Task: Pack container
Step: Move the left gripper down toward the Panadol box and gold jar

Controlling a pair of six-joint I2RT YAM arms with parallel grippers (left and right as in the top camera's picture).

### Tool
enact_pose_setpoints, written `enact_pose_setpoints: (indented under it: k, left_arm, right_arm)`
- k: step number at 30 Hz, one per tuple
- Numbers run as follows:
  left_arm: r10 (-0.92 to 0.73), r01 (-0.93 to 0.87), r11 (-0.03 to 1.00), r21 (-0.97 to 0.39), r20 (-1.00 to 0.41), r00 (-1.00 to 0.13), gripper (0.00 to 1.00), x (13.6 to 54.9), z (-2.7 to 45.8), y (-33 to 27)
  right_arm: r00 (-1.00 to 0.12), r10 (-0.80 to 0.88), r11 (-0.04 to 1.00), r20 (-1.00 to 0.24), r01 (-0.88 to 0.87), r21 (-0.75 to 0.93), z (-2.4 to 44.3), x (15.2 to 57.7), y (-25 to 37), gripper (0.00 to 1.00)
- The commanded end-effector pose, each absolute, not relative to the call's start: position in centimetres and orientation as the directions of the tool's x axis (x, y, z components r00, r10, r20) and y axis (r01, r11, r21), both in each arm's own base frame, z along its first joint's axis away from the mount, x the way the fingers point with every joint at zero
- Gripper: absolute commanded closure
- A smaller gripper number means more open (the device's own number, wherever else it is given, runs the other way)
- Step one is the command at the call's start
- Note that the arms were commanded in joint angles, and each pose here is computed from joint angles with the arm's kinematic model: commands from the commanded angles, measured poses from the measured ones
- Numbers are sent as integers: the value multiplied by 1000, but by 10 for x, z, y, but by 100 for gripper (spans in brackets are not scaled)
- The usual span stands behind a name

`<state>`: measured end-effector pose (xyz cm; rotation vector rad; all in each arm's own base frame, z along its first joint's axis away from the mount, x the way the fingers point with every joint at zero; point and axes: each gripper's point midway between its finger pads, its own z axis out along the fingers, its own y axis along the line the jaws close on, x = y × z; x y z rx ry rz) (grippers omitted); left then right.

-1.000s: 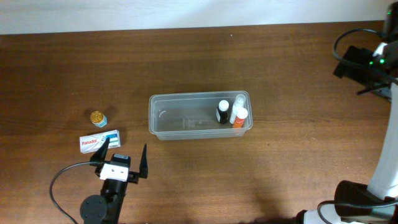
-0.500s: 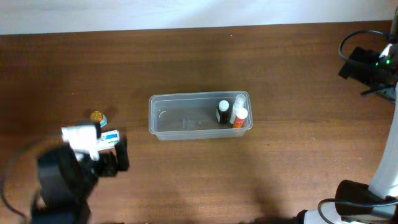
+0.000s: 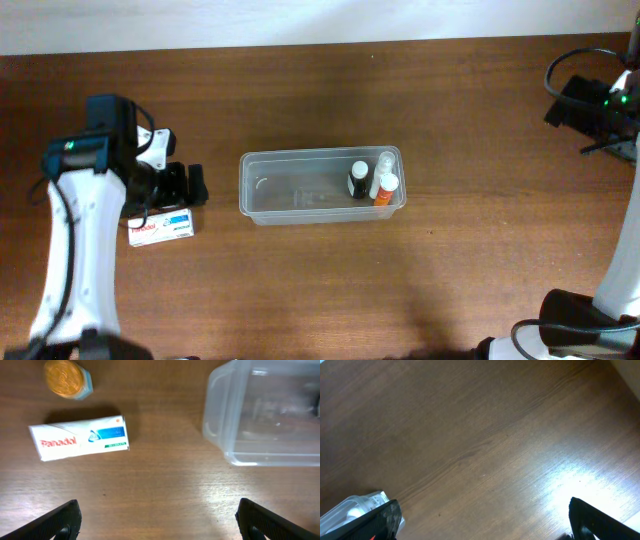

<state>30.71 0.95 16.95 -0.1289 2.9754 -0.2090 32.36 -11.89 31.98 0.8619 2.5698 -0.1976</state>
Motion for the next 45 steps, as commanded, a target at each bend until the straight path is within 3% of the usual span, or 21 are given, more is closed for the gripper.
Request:
enact_pose_setpoints:
  k: [1, 7, 11, 15, 19, 23, 33, 45]
  left_arm:
    - [-190, -176, 971, -164, -76, -979, 1, 313, 152, 17]
    - [-443, -430, 884, -183, -30, -896, 0, 316, 128, 37]
    - [-692, -685, 707, -175, 31, -721, 0, 308, 95, 48]
    - [-878, -879, 454, -145, 92, -469, 0, 295, 62, 55]
    - [-951, -955, 271, -117, 121, -285, 1, 282, 38, 60]
    - [-990, -988, 130, -87, 46, -134, 0, 277, 25, 82]
    - [-989, -981, 125, -147, -98, -111, 0, 298, 28, 109]
    - [-988, -978, 126, -167, -108, -109, 1, 303, 26, 111]
  right_arm:
    - [-708, 552, 788, -440, 615, -3, 321, 324, -122, 2]
    - [-708, 552, 788, -440, 615, -3, 321, 324, -122, 2]
    - [-709, 552, 788, -440, 615, -3, 321, 324, -122, 2]
    - [-708, 552, 788, -440, 615, -3, 321, 324, -122, 2]
    - [-709, 551, 788, -440, 615, -3, 321, 324, -122, 2]
    - [-708, 552, 788, -440, 615, -3, 321, 324, -122, 2]
    - [-708, 552, 788, -440, 615, -3, 321, 324, -122, 2]
    - [-709, 551, 788, -440, 615, -3, 321, 324, -122, 2]
